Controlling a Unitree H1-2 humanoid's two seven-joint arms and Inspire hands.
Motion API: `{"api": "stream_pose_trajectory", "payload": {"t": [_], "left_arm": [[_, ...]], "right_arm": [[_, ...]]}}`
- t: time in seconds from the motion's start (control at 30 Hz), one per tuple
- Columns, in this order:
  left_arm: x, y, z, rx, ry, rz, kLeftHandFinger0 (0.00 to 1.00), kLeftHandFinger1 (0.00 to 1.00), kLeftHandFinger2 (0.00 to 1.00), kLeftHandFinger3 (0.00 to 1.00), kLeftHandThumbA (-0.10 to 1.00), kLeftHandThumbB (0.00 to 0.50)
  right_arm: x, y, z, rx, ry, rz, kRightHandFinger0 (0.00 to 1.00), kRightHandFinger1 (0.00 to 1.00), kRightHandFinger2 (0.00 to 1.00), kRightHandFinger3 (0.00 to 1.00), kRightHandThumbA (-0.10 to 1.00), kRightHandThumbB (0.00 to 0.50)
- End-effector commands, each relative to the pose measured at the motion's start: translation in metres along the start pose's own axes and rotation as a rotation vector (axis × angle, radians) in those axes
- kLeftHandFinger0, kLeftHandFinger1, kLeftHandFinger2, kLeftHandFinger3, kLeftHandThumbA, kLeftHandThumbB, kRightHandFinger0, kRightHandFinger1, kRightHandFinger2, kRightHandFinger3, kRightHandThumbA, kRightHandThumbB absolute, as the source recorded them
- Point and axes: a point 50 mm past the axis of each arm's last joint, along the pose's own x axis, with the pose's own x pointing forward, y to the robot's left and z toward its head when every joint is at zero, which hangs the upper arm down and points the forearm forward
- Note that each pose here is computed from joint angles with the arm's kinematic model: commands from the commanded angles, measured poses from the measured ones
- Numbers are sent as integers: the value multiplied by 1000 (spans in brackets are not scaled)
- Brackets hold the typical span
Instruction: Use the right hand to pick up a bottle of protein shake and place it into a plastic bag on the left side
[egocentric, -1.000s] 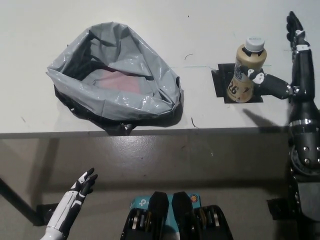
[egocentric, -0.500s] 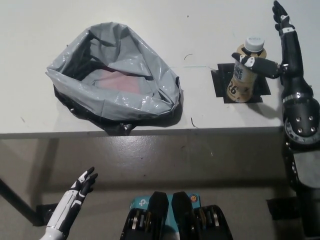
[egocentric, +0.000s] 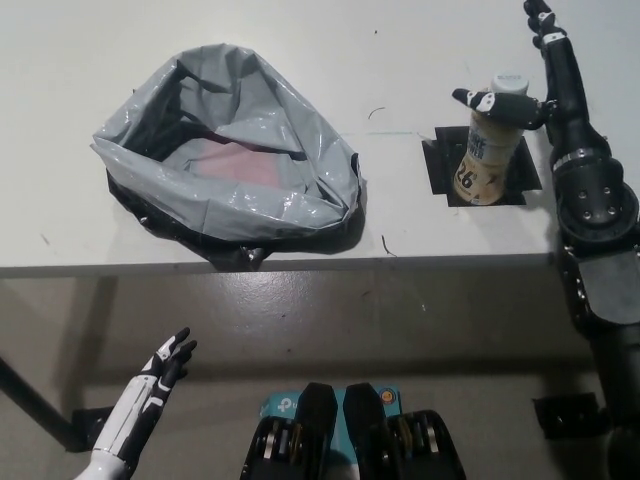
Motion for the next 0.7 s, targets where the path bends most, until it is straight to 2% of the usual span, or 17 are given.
{"api": "stream_pose_trajectory", "payload": {"t": [0.0, 0.03, 0.13, 0.2, 0.3, 0.4, 0.5, 0.67], "left_arm": [[4, 4, 13, 15, -67, -23, 1000, 1000, 1000, 1000, 1000, 350], [4, 5, 14, 18, -65, -22, 1000, 1000, 1000, 1000, 1000, 372], [5, 6, 16, 26, -74, -22, 1000, 1000, 1000, 1000, 1000, 363], [6, 7, 16, 37, -77, -22, 1000, 1000, 1000, 1000, 1000, 374], [7, 8, 17, 37, -80, -21, 1000, 1000, 1000, 1000, 1000, 378], [7, 9, 17, 42, -88, -18, 1000, 1000, 1000, 1000, 1000, 371], [8, 10, 17, 40, -86, -18, 1000, 1000, 1000, 1000, 1000, 379], [8, 12, 19, 49, -90, -13, 1000, 1000, 1000, 1000, 1000, 379]], "right_arm": [[21, 1, 31, 19, -48, 9, 1000, 1000, 1000, 1000, 962, 493], [21, 3, 28, 35, -46, 13, 1000, 1000, 1000, 1000, 940, 492], [22, 6, 18, 72, -35, 37, 1000, 1000, 1000, 1000, 929, 473], [22, 9, 10, 92, -14, 54, 1000, 1000, 1000, 1000, 940, 497], [18, 15, 0, 117, 34, 71, 1000, 1000, 1000, 1000, 955, 500], [11, 25, -19, 159, 75, 86, 1000, 1000, 1000, 1000, 919, 500], [7, 31, -32, 152, 110, 91, 1000, 1000, 1000, 1000, 946, 500], [1, 36, -52, 252, 163, 97, 1000, 1000, 1000, 1000, 807, 500]]}}
